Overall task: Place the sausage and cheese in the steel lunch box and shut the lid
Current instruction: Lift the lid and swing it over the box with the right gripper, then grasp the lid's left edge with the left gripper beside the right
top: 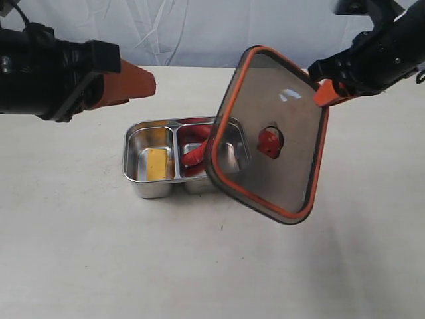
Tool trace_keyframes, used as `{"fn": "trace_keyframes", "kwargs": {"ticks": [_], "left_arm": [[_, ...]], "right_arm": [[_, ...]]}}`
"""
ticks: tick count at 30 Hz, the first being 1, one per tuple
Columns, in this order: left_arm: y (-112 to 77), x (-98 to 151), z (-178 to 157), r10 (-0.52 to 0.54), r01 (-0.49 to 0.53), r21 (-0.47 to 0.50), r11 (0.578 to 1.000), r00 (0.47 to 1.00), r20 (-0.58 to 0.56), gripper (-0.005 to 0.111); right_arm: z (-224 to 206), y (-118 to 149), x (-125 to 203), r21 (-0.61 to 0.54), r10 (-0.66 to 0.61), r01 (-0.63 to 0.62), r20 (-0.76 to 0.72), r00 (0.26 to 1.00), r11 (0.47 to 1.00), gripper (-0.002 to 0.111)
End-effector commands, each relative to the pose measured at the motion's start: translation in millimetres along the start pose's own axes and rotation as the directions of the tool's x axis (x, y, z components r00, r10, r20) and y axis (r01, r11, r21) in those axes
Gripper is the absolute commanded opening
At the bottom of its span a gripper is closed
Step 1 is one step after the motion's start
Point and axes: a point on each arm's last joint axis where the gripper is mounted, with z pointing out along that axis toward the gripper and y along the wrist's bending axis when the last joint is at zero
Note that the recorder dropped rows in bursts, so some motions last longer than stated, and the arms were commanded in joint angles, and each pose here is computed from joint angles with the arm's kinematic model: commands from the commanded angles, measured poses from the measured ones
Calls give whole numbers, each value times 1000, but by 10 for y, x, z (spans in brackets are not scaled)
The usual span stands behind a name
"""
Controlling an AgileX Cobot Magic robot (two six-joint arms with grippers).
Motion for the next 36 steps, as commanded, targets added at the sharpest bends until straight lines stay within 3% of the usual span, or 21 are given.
{"fn": "trace_keyframes", "kwargs": {"ticks": [1, 23, 36], "left_arm": [[-38, 30, -14, -25, 26, 43, 999, 999, -26, 45], [-50, 92, 113, 3, 11, 120, 993, 993, -114, 45], [98, 119, 324, 52, -41, 71, 997, 986, -157, 45]], "right_arm": [[18, 221, -29, -27, -69, 69, 15, 998, 997, -1], [132, 787, -58, -127, -152, 159, 64, 986, 979, -1], [139, 817, -58, -125, -165, 172, 67, 984, 977, -1]]}}
